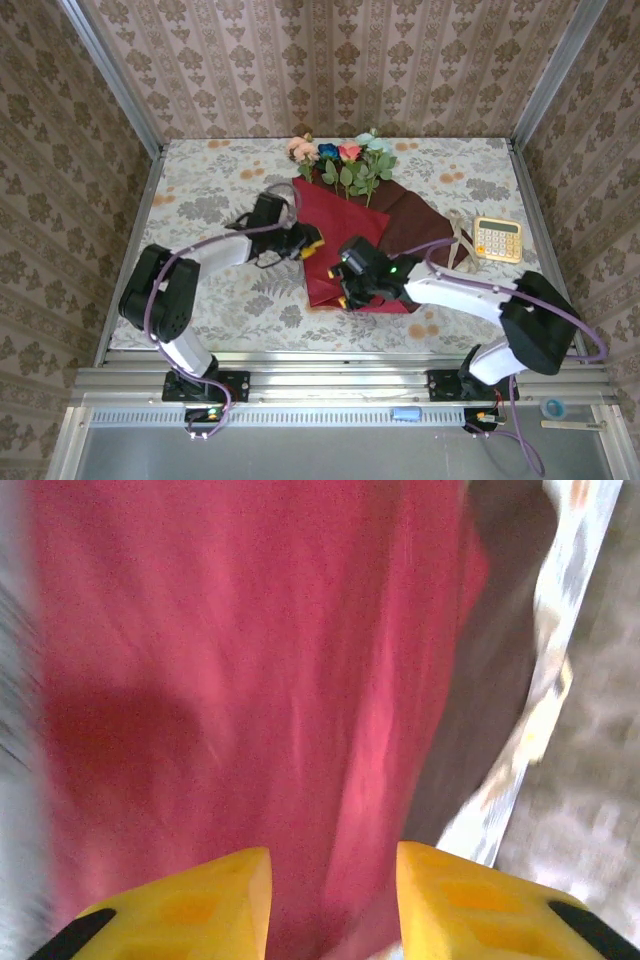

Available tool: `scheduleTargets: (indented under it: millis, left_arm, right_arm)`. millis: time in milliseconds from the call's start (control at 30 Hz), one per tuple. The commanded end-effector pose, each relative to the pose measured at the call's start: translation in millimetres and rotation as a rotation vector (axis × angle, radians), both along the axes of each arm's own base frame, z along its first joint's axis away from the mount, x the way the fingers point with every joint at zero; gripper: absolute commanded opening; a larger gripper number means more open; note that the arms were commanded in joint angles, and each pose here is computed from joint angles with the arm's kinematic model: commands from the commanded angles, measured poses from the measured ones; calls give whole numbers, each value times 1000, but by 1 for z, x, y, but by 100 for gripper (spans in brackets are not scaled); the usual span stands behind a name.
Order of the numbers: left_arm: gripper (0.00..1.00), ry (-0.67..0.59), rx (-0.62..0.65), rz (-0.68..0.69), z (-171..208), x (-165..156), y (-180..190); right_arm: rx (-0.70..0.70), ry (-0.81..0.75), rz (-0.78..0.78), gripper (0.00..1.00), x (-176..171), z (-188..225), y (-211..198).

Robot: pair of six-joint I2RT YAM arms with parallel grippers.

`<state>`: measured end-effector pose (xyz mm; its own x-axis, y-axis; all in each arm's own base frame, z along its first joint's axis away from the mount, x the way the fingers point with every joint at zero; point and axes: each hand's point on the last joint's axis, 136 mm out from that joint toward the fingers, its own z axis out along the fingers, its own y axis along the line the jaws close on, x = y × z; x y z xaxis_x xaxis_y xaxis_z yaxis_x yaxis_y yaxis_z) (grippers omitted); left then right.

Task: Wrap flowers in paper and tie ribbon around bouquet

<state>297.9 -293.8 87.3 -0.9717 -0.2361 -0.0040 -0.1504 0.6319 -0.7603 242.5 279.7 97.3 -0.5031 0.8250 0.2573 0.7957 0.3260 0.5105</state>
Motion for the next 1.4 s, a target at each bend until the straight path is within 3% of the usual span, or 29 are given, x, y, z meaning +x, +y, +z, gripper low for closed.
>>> scheduleTargets:
  millis: [0, 200, 333, 500, 833, 1167, 1367]
  left_arm:
    - [34, 128, 32, -112, -16, -54, -15]
    - [32, 158, 54, -170, -23, -63, -41]
    - [32, 159, 73, -216, -22, -67, -59]
    - [32, 172, 110, -285, -24, -75, -80]
    - [32, 152, 192, -395, -36, -71, -122]
    - [29, 271, 404, -361, -91, -80, -90]
    - [28, 305, 389, -300, -99, -82, -75]
  right_arm:
    - [-193, 51, 107, 62, -15, 3, -52]
    - [-365, 28, 182, 57, 10, 8, -136]
    - [-334, 30, 187, 55, 23, -12, -188]
    - [-407, 69, 227, 55, 37, -28, -236]
    - [-476, 115, 178, 36, 73, -52, -274]
    - [-602, 230, 163, 31, 35, -59, -313]
    - [-633, 210, 132, 38, 16, -52, -328]
